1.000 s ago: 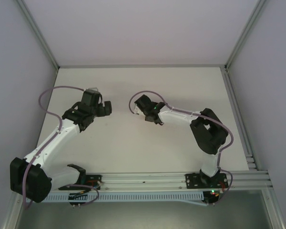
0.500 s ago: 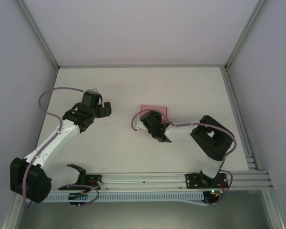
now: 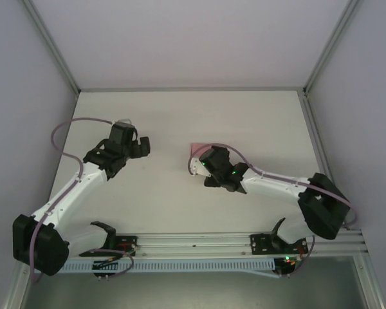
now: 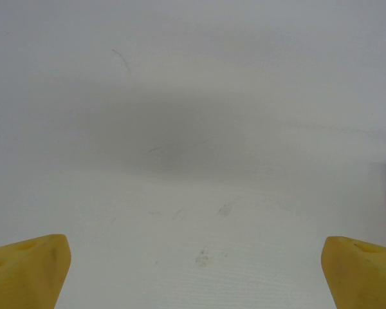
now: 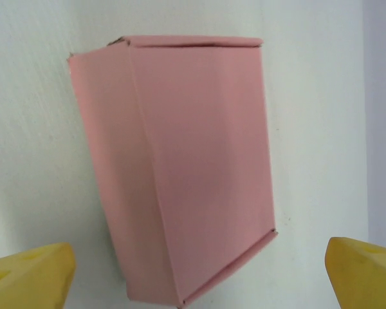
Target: Assemble paper box
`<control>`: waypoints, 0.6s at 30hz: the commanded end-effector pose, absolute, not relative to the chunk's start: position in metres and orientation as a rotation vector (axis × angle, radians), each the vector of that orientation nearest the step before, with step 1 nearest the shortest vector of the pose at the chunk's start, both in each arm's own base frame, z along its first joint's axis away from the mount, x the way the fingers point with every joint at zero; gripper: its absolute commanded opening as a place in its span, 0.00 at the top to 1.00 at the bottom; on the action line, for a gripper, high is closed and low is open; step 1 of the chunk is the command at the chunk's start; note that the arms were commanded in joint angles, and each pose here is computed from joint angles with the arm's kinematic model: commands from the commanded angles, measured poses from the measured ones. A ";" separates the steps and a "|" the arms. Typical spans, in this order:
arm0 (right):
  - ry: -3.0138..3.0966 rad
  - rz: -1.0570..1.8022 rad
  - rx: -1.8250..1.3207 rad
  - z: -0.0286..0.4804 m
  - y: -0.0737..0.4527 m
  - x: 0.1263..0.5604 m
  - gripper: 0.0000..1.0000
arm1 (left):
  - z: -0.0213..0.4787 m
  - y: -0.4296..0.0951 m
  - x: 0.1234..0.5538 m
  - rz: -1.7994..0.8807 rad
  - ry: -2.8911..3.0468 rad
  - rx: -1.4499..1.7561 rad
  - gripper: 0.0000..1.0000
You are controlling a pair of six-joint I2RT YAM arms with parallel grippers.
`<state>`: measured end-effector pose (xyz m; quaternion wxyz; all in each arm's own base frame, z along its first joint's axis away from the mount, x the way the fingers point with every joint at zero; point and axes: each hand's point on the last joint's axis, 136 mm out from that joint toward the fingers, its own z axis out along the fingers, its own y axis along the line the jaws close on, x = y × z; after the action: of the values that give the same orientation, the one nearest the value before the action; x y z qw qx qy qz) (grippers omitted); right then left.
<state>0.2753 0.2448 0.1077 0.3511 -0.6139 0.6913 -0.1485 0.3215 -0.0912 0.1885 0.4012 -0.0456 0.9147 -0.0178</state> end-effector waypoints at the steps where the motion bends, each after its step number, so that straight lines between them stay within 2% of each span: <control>1: 1.817 -0.258 -1.436 0.144 0.244 0.270 0.00 | 0.197 -0.086 0.324 -0.041 2.273 -0.136 0.00; 4: 1.879 -0.166 -1.045 0.198 0.224 0.295 0.00 | 0.200 -0.087 0.327 -0.045 2.264 -0.136 0.00; 7: 1.946 -0.067 -0.556 0.244 0.172 0.321 0.00 | 0.204 -0.086 0.331 -0.046 2.242 -0.130 0.00; 9: 1.967 -0.066 -0.232 0.257 0.122 0.333 0.00 | 0.208 -0.085 0.337 -0.047 2.210 -0.122 0.00; 12: 1.967 -0.122 0.171 0.248 0.049 0.336 0.00 | 0.210 -0.071 0.351 -0.021 2.135 -0.124 0.00; 18: 1.819 -0.210 0.100 0.201 0.018 0.345 0.00 | 0.197 -0.016 0.379 0.087 1.907 -0.151 0.00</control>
<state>0.3379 0.0213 0.2100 0.5684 0.0326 0.8165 -0.0959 0.3590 -0.0317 0.1737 0.4934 -0.0772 0.8662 0.0176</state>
